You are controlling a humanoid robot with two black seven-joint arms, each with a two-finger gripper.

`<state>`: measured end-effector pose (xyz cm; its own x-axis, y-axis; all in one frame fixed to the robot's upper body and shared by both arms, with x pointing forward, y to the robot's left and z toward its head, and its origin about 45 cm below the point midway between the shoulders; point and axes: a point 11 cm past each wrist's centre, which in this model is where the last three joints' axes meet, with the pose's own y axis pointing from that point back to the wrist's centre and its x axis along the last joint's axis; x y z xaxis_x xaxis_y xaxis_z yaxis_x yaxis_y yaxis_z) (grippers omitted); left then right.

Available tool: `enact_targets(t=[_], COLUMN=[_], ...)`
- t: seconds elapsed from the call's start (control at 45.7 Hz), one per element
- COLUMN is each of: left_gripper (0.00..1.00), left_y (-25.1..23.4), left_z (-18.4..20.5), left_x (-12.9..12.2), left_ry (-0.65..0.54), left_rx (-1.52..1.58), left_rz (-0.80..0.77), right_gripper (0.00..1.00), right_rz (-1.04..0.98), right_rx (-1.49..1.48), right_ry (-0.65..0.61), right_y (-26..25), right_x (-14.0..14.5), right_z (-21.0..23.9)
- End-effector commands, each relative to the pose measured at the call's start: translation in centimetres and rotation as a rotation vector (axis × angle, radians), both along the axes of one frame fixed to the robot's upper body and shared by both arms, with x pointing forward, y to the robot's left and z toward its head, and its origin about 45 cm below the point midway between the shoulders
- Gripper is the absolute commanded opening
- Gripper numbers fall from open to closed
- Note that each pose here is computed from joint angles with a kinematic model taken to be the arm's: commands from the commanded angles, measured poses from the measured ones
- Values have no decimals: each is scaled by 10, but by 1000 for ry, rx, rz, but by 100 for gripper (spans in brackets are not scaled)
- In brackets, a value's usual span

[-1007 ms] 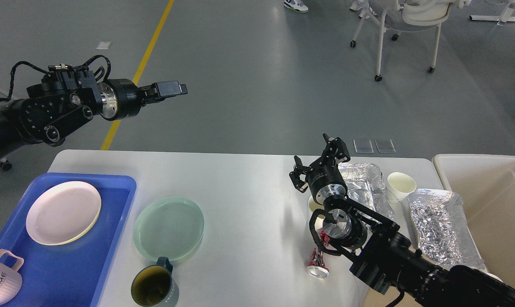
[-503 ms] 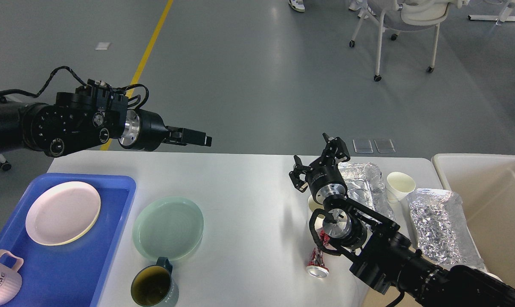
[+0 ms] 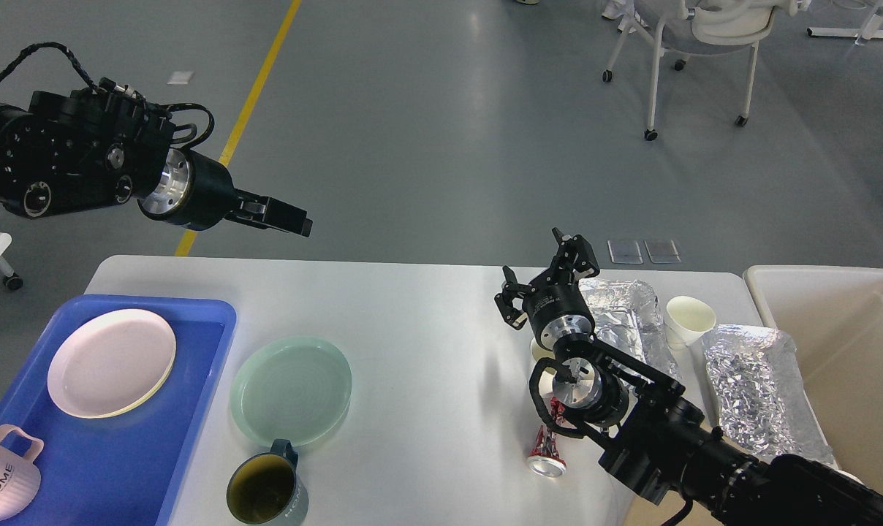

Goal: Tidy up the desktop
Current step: 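Lower the left gripper onto the dark green mug beside the green plate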

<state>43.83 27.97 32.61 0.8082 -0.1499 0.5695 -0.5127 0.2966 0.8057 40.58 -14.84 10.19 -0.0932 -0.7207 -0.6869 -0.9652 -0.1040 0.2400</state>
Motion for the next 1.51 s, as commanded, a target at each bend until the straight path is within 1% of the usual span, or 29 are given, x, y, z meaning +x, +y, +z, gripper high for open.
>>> enact_targets(t=[0.0,0.131,0.175,0.876,1.27,1.488], left_gripper=[97,97,97,97,97,97], left_y=[-16,-53,-56,-56,-54,-55], left_z=[9,15,15,10,-4,-5], left_x=[1,1,1,-1,-5,-5], left_ry=[10,31,33,50,80,82], left_rx=[84,139,138,144,141,143], left_rz=[-49,-133,-138,-138,-136,-138], right_gripper=[100,100,100,100,100,100], right_rz=[-1,0,0,-1,-1,-1], right_rx=[-1,0,0,-1,-1,-3], right_ry=[1,0,0,1,1,0], right_y=[0,0,0,0,0,-1], right_x=[0,0,0,0,0,0], right_z=[0,0,0,0,0,0])
